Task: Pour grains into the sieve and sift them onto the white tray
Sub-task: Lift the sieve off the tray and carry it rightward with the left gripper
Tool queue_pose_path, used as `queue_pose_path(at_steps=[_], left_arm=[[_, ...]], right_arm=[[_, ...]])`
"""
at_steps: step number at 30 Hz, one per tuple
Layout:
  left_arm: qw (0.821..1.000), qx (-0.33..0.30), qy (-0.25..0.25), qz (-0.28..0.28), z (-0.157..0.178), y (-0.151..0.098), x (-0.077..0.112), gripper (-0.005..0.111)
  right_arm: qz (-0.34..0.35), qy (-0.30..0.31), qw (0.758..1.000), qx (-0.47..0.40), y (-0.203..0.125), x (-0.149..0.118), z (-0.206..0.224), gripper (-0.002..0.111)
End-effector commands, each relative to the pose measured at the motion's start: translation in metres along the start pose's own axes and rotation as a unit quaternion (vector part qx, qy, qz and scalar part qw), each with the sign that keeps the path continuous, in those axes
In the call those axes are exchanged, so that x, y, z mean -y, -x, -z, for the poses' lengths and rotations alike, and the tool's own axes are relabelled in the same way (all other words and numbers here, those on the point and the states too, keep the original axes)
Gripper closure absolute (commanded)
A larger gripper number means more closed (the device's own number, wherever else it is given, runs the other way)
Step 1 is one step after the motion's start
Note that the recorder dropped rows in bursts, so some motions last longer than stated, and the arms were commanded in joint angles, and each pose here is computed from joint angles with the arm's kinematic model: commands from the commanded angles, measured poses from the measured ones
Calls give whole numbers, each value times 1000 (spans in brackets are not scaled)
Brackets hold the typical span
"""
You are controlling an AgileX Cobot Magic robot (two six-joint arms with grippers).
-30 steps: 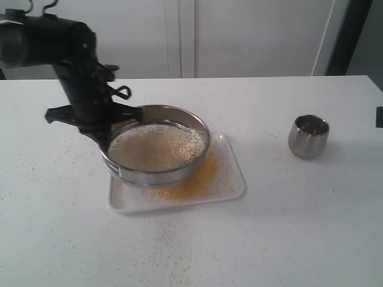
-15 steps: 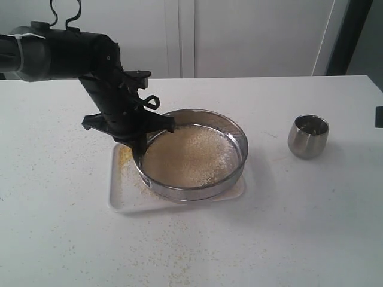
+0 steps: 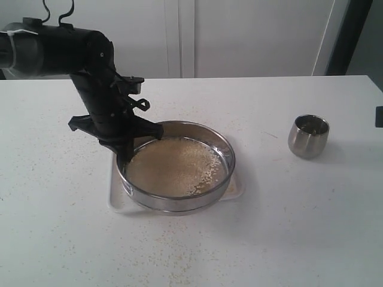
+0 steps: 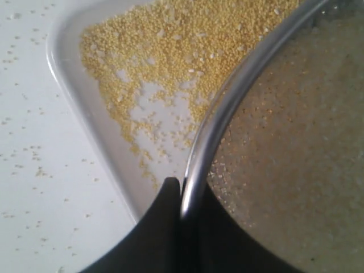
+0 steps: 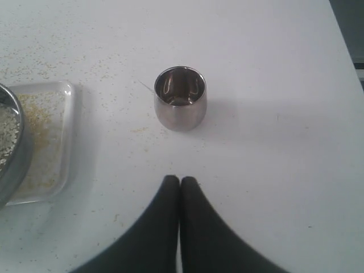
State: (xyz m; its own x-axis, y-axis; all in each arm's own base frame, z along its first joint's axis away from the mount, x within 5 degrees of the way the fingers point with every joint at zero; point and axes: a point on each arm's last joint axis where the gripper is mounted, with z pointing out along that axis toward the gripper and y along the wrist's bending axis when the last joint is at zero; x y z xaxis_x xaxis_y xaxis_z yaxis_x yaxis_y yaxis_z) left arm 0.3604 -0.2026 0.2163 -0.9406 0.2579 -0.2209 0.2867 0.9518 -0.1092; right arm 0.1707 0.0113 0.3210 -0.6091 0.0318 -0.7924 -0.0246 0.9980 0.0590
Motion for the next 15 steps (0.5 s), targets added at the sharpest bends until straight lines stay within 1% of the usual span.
queue_pose_path(at_steps=[1, 5, 8, 12, 15], left_arm=[[1000, -7, -12, -21, 22, -6, 3, 107], [999, -6, -14, -44, 33, -10, 4, 107], [996, 2, -19, -86, 42, -12, 11, 107], [986, 10, -26, -167, 48, -19, 31, 107], [979, 16, -33, -198, 47, -24, 49, 107]], right_arm=[[-1, -2, 1000, 3, 0, 1, 0, 108], [-1, -2, 1000, 3, 0, 1, 0, 108], [-1, -2, 1000, 3, 0, 1, 0, 108], [-1, -2, 1000, 3, 0, 1, 0, 108], [-1, -2, 1000, 3, 0, 1, 0, 108]])
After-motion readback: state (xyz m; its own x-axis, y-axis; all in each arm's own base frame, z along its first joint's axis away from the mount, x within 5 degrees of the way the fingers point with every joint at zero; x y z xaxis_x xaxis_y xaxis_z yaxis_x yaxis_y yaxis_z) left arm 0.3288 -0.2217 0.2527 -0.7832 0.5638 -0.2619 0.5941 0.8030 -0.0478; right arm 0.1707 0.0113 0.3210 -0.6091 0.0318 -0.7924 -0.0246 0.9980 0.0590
